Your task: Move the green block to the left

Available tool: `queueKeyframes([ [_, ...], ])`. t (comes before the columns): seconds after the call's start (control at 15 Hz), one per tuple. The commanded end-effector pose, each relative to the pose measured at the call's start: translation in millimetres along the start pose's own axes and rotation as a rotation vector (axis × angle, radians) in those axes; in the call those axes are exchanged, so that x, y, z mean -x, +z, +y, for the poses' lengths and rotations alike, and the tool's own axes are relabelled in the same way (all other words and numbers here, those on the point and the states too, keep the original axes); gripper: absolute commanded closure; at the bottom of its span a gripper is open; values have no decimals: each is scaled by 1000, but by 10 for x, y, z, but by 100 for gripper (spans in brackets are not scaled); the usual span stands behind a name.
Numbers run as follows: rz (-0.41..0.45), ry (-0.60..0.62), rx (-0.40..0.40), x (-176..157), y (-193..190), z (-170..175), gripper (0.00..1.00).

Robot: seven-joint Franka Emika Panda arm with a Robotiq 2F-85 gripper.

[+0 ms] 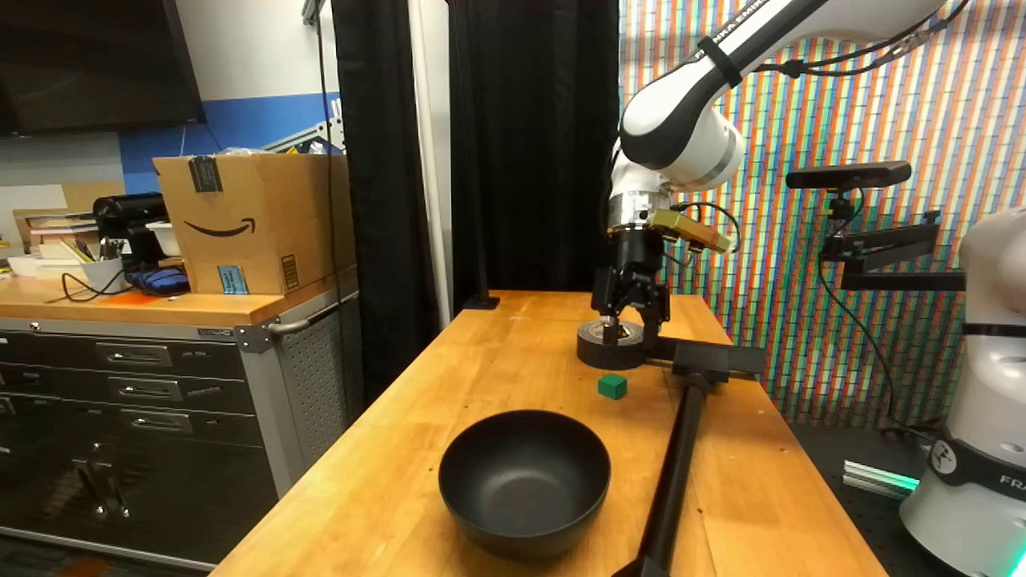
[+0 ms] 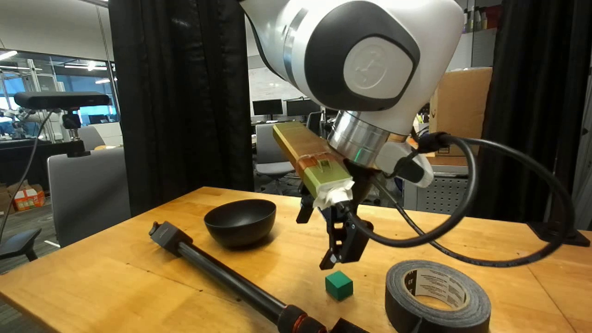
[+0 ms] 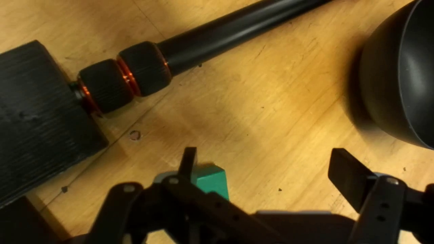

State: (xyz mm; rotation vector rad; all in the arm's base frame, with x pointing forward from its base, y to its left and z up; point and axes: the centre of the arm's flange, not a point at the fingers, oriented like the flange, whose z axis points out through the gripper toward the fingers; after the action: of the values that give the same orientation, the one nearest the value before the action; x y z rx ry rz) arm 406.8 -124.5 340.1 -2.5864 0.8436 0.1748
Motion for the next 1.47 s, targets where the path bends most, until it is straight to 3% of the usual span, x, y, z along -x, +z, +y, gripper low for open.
queueKeyframes([
  [0.0, 45, 8, 47, 42, -34, 212, 0],
  [0.53, 130, 13, 209, -24, -88, 292, 0],
  [0.93, 136, -33, 311, -50, 2, -67, 0],
  [1.13, 135, -67, 334, -43, 47, -271, 0],
  [1.4, 121, -109, 308, -35, 124, -398, 0],
])
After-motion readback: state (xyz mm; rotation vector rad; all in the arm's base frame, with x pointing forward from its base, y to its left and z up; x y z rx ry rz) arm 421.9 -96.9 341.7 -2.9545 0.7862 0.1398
